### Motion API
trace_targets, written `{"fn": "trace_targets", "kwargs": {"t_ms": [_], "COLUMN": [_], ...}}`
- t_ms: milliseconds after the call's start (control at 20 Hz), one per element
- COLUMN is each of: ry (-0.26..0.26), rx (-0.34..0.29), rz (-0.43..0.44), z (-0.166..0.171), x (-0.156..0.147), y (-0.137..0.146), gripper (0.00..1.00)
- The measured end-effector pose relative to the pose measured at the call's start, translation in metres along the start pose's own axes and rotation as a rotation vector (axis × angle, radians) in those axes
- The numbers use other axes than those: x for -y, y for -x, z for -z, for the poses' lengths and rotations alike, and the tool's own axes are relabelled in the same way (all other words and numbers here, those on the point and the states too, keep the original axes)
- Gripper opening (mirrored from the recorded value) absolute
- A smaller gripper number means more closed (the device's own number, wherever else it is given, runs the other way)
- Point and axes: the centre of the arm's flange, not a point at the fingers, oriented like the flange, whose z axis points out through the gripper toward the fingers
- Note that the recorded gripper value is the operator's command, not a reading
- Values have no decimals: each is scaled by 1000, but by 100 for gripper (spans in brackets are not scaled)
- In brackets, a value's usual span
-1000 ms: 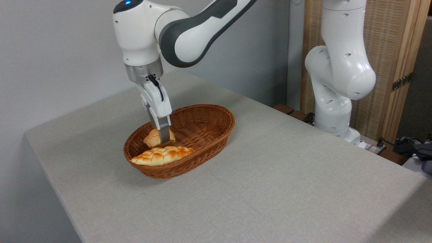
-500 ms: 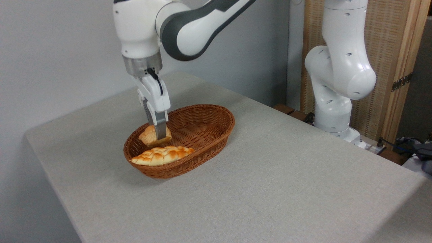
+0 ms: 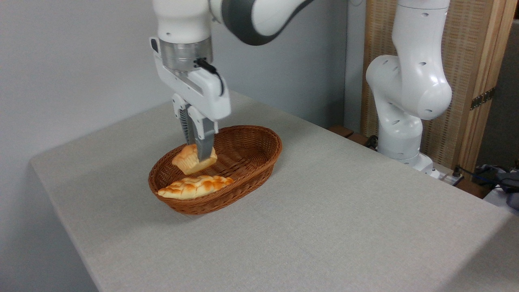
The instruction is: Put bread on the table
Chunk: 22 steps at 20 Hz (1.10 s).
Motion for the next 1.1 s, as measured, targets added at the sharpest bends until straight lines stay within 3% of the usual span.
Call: {"fn": "trace_targets", "kwargs": {"t_ms": [50, 200, 500, 1100], "ry": [-2, -11, -25, -16], "rx": [-4, -2, 39, 63], "rz": [26, 52, 66, 68], "z": [3, 5, -6, -20], "x": [13, 35, 57, 61], "y": [9, 26, 42, 39], "gripper": [72, 100, 100, 100]}}
